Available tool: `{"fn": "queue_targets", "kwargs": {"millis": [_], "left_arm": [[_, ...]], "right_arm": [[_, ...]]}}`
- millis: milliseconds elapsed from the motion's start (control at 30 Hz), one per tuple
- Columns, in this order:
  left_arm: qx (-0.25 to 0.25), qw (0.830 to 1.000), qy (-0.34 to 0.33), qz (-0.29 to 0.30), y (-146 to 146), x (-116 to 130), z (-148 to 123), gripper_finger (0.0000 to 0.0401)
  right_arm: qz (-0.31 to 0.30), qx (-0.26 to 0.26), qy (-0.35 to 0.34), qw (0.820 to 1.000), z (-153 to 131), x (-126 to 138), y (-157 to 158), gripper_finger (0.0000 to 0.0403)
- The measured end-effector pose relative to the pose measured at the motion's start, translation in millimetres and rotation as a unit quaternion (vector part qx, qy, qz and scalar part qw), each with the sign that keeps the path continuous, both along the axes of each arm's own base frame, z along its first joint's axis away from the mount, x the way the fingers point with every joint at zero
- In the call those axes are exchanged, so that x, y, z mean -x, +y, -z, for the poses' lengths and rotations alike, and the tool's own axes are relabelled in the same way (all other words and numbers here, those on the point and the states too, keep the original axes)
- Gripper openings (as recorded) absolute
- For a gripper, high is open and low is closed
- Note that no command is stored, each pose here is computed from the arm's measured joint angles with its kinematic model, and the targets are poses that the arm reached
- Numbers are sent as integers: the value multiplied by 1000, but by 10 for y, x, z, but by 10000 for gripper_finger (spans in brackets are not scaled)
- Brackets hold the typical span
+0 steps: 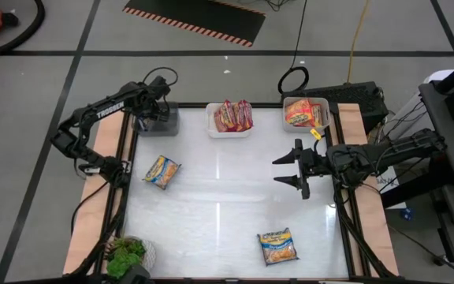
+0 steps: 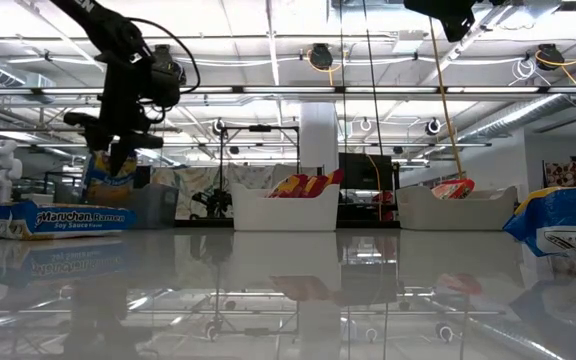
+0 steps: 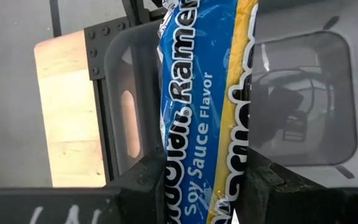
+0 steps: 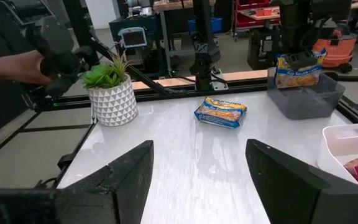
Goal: Sort Maruchan noodles
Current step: Put the middle blue noodle pack into the black bin, then put the top blue noodle pack into the black bin
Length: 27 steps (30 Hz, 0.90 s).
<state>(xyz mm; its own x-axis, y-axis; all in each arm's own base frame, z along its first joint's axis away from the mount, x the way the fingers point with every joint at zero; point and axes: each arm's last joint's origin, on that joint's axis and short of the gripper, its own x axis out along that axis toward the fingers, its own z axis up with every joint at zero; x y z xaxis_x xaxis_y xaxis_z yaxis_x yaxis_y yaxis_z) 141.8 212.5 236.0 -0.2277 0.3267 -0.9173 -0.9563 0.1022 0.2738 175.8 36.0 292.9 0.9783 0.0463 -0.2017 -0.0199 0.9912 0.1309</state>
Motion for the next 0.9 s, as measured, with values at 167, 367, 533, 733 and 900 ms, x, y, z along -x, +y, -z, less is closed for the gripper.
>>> {"fn": "queue_targets", "kwargs": {"millis": [167,367,533,733,900], "left_arm": [[-2,1000,-3,-12,0,5,0,129],[-11,999,-9,-36,8,10,-1,130],[-13,999,-7,-38,9,12,-2,154],[-15,999,-6,-40,9,13,-2,189],[-16,999,-5,-40,10,13,-3,195]], "right_arm": [[0,0,0,1000,0,0,0,249],[0,2,0,1000,1,0,0,249],[-8,-17,0,1000,-3,0,6,249],[-21,-36,-4,999,-14,-1,16,249],[-21,-36,-4,999,-14,-1,16,249]]}}
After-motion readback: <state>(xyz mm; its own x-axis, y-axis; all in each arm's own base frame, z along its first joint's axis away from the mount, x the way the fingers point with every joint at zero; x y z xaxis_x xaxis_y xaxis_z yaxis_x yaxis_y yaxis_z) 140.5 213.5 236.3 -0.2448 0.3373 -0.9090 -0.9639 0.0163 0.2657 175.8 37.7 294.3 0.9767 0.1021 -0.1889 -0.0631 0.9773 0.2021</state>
